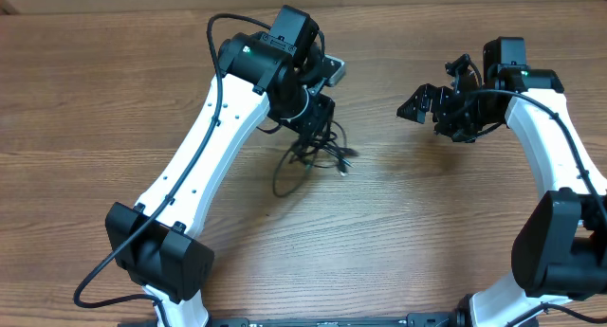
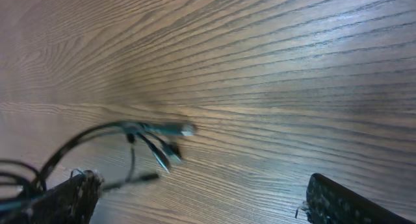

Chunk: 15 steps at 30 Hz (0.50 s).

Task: Untangle cables

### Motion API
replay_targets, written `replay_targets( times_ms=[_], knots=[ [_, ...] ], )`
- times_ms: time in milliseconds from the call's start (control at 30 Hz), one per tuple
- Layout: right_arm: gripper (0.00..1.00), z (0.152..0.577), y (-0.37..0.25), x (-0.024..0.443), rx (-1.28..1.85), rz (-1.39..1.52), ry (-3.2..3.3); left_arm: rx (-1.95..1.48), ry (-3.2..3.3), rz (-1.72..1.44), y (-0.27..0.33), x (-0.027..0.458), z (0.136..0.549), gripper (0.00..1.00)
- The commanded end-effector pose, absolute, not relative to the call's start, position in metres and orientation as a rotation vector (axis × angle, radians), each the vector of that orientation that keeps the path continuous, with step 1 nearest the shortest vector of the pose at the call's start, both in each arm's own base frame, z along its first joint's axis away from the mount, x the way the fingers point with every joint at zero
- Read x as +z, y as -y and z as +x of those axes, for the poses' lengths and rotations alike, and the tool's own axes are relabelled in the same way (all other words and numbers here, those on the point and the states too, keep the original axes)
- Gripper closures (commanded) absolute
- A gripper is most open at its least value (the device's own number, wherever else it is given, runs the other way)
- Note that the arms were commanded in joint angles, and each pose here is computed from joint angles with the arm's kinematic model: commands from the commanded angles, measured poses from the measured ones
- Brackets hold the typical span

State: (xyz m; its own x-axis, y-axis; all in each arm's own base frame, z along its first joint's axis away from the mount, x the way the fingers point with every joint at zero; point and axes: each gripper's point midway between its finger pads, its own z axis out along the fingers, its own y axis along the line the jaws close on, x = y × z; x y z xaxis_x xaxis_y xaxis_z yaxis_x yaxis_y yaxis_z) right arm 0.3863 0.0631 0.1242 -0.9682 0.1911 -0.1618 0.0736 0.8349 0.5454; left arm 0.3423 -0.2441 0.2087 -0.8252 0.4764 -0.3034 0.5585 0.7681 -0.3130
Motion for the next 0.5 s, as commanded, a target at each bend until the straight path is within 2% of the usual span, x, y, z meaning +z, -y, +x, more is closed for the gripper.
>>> replay_targets(
  times_ms=[0,467],
  knots=[
    [0.00,0.3888,-0.0612,0.1276,0.806,0.189,-2.792,-0.739,-2.695,0.908,0.2585,0.2183,0.3329,0.96],
    [0.00,0.3884,-0.0614,0.1276,0.809,0.190,-2.794,-0.752,-2.677,0.912,0.2617,0.2200,0.3343,0.96]
  ],
)
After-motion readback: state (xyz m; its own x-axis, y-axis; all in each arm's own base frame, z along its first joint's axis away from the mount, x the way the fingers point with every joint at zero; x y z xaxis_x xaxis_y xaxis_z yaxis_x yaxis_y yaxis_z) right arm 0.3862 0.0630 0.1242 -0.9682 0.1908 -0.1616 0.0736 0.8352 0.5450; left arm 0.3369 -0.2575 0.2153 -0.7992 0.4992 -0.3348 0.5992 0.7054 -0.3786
